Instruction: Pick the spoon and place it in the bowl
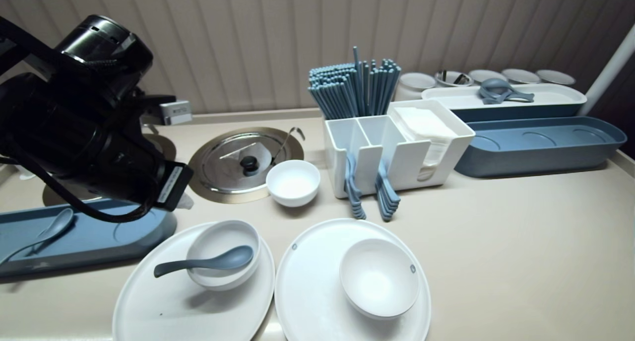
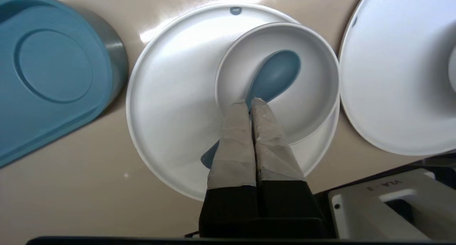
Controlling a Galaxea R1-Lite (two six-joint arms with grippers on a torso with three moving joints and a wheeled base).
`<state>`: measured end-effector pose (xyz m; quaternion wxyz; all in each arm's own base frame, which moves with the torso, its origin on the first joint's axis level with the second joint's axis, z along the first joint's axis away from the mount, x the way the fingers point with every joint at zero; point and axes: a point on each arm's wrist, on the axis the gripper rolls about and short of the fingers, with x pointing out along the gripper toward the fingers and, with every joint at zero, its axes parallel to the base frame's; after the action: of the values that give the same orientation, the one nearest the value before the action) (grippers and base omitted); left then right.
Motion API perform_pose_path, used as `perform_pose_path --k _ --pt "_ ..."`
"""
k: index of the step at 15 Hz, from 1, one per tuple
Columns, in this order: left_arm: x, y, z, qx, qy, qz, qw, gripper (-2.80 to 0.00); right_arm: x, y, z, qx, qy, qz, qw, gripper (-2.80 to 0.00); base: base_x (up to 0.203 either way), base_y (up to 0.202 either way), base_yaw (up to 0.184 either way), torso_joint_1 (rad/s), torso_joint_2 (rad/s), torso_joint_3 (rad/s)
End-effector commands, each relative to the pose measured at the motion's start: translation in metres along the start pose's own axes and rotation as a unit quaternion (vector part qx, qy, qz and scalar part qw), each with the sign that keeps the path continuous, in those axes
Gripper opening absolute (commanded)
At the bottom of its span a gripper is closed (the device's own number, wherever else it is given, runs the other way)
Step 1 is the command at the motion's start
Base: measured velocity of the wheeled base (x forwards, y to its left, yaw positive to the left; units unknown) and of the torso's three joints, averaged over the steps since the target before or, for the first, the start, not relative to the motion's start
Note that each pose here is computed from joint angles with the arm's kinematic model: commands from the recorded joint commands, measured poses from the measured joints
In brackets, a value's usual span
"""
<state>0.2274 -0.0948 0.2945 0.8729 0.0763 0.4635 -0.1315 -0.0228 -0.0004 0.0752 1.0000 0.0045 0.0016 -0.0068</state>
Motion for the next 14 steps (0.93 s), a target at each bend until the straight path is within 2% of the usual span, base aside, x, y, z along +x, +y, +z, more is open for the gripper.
perform_pose_path --k 1,4,14 --pt "-0.001 0.004 0.0 -0.007 0.0 0.006 1.0 -2.8 0.0 0.0 0.0 0.0 0.0 0.0 1.0 -2.8 0.0 0.0 0.0 0.0 0.0 0.0" --pt "-0.009 0.019 0.002 -0.032 -0.015 0.02 0.9992 -2.8 0.0 0.0 0.0 0.001 0.0 0.0 1.0 -2.8 0.0 0.0 0.0 0.0 0.0 0.0" --pt "-0.008 0.025 0.001 -0.041 -0.012 0.028 0.9987 -2.8 0.0 0.0 0.0 0.002 0.0 0.0 1.0 -2.8 0.0 0.0 0.0 0.0 0.0 0.0"
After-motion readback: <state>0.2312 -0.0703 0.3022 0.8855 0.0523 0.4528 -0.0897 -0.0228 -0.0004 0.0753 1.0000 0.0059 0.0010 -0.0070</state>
